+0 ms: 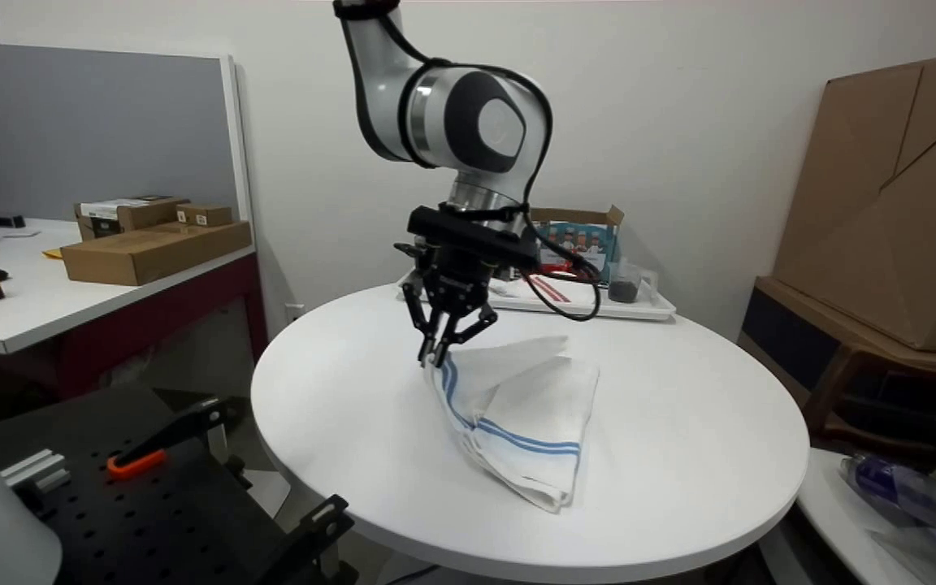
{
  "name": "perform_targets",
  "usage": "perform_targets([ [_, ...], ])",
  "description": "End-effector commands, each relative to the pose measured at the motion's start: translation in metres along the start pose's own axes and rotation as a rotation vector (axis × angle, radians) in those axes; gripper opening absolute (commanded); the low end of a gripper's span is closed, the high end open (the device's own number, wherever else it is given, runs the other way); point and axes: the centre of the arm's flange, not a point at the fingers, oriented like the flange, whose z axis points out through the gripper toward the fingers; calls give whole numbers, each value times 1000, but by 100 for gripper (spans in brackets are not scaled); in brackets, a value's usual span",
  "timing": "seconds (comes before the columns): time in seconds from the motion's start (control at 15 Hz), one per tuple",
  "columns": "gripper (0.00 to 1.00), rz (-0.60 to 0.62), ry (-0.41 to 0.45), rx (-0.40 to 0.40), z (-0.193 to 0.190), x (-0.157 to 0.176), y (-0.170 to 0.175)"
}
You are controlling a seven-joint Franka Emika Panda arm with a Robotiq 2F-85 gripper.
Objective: Unfold the tea towel
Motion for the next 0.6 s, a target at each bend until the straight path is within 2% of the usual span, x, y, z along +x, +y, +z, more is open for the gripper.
perform_targets([
  [0.0, 7, -161, -69, -10, 5, -9, -51],
  [0.4, 7, -373, -205, -104, 35, -18, -94],
  [0.47, 33, -390, -230, -115, 39, -19, -98],
  [0.53, 34, -405, -243, -119, 42, -20, -101],
])
